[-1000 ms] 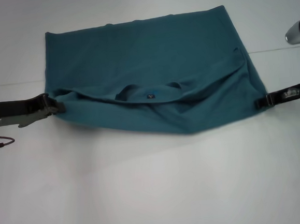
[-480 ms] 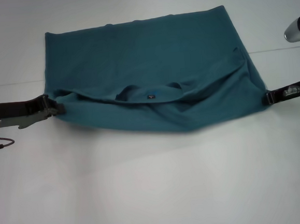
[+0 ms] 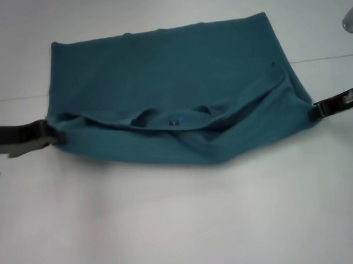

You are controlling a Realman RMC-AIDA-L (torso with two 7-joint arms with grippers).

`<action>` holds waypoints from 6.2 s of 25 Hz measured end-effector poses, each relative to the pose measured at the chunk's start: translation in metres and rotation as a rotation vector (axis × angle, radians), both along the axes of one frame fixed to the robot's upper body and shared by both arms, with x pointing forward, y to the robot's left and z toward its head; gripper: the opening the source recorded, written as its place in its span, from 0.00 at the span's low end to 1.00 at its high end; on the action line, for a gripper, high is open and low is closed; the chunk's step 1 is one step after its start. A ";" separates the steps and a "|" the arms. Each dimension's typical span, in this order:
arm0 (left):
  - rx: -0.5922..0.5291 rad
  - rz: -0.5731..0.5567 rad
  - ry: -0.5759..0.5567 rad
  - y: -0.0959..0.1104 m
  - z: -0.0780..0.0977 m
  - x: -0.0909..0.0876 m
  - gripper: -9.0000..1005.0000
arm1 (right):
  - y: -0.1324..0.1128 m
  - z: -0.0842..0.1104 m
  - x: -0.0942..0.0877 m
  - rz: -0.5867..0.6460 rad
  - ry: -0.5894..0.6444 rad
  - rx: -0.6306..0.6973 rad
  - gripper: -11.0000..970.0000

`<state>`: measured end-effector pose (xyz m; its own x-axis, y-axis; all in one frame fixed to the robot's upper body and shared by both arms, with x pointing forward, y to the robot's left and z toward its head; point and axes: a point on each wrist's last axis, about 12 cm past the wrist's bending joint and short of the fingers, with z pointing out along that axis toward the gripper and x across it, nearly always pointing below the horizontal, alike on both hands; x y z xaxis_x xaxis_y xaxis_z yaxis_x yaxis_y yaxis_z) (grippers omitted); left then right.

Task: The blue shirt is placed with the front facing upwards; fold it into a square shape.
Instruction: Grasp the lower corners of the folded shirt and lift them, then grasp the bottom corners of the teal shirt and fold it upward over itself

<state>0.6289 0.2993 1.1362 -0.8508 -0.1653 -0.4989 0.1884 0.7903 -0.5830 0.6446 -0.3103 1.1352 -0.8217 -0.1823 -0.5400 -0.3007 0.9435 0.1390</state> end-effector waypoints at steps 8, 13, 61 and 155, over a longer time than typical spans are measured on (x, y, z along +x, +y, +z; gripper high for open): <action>0.108 0.003 0.057 0.023 0.002 -0.012 0.03 | -0.009 0.011 -0.012 -0.013 0.066 -0.046 0.06; 0.123 -0.012 0.078 0.026 -0.002 -0.018 0.03 | -0.009 0.008 -0.016 -0.005 0.095 -0.047 0.06; 0.063 -0.345 0.250 0.034 0.034 -0.068 0.03 | -0.016 0.033 -0.059 0.195 0.338 0.064 0.06; 0.535 0.069 -0.388 -0.068 0.011 0.073 0.03 | 0.029 0.016 0.057 -0.270 -0.366 -0.126 0.06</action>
